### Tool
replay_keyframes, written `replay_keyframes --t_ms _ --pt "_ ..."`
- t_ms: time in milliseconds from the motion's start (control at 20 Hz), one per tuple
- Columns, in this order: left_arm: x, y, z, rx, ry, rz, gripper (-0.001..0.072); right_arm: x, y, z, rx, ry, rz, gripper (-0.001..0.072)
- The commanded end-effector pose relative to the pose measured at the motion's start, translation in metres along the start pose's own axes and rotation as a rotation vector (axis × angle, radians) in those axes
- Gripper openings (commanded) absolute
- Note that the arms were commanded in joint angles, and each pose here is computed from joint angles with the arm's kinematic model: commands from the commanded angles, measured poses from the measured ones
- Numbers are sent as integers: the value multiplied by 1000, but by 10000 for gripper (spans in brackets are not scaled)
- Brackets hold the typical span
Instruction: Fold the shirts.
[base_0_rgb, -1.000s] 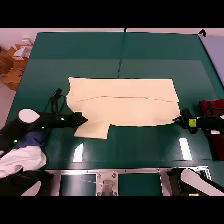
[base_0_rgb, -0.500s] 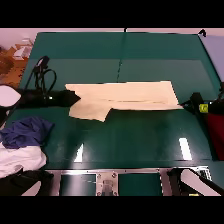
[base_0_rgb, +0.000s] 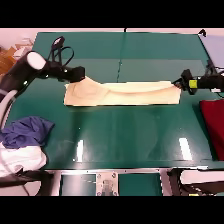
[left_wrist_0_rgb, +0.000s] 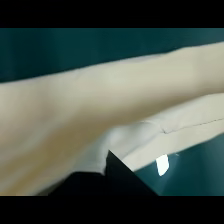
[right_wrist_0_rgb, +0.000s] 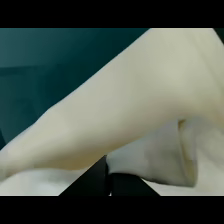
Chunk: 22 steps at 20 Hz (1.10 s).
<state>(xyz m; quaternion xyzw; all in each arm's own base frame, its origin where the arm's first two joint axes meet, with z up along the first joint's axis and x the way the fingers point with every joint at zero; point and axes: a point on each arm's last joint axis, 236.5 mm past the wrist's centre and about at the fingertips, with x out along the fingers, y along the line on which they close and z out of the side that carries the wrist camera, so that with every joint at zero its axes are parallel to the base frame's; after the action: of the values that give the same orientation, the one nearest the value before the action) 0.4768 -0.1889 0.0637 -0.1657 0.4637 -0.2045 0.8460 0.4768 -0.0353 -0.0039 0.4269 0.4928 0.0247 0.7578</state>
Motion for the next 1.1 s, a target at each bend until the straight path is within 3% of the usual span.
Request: replay_keyframes --t_ms 0,50,100,150,200,350,500,600,650,950,1050 --pt "51 31 42 19 -54 36 27 57 -10 33 46 3 23 44" --pt "63 38 57 26 -104 46 28 70 -13 46 71 -21 40 134" --pt "72 45 73 25 -160 54 221 80 -12 58 79 -38 68 241" --pt "77 47 83 19 -194 54 567 85 -11 65 74 -40 86 348" --pt "77 47 87 30 -202 56 720 83 -10 70 67 -34 95 423" --pt "54 54 102 108 -202 111 720 48 -9 87 -34 -28 120 430" --pt "33 64 92 8 -93 107 708 17 -47 82 -46 47 55 430" --pt "29 71 69 -7 15 114 129 11 -82 67 -49 127 -10 431" --pt "28 73 58 3 59 116 35 11 -95 60 -55 162 -25 433" --pt "28 55 33 -26 164 52 35 52 -115 8 -65 385 13 430" --pt "29 45 34 -44 161 13 34 71 -109 -7 -83 434 17 379"
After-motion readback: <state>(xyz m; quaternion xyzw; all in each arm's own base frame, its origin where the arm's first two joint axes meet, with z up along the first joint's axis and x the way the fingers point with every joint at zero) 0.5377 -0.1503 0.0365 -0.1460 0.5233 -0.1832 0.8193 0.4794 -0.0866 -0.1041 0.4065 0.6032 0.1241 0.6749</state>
